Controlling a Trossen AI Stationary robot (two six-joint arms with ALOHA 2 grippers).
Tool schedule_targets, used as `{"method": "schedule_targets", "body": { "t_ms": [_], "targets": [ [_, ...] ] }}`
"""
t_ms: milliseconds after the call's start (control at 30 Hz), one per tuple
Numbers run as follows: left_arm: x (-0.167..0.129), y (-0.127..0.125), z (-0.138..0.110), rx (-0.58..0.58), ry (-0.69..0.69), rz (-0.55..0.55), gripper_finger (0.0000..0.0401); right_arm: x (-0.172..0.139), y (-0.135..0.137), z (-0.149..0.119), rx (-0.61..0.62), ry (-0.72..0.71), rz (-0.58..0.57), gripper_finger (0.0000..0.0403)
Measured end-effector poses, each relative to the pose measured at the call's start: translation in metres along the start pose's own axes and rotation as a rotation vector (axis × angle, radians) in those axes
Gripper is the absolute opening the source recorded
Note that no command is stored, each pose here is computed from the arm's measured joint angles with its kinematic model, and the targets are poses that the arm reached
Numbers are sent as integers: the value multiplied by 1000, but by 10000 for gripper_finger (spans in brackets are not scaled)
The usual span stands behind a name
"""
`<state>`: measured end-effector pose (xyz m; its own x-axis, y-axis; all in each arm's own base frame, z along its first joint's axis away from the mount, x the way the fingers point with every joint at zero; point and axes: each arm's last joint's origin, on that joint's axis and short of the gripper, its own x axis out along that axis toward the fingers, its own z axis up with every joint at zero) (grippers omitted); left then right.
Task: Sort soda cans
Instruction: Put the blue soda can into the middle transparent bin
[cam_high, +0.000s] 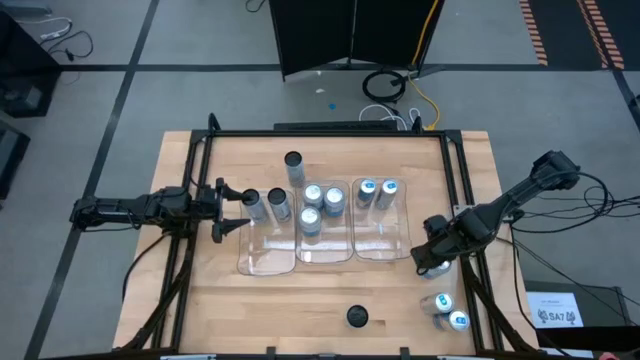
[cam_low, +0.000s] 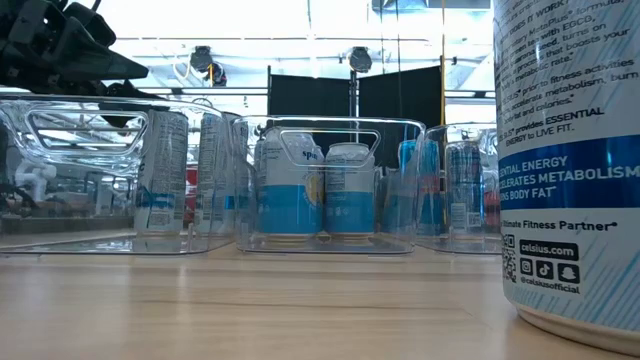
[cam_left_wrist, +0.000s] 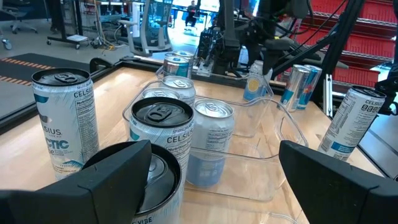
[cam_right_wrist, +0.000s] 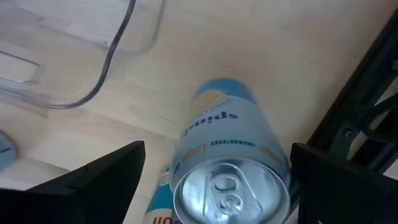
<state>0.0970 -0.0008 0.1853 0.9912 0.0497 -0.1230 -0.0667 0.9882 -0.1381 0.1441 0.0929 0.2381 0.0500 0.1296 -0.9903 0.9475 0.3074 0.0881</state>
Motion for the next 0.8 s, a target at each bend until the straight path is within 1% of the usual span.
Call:
{"method": "schedule_targets", "body": {
  "t_ms": [300, 433, 533, 733, 800],
  "targets": [
    [0, 0, 0, 0, 0, 0, 363, 12, 7, -13, -60, 21, -54, 396],
    [0, 0, 0, 0, 0, 0, 363, 15, 7, -15, -67, 19, -66, 391],
    [0, 0, 0, 0, 0, 0, 363, 16, 8, -17, -72, 16, -78, 365],
    [0, 0, 0, 0, 0, 0, 363, 18, 8, -18, -76, 13, -88, 284],
    [0, 0, 0, 0, 0, 0, 363, 17, 8, -18, -76, 21, -88, 279]
  ]
}}
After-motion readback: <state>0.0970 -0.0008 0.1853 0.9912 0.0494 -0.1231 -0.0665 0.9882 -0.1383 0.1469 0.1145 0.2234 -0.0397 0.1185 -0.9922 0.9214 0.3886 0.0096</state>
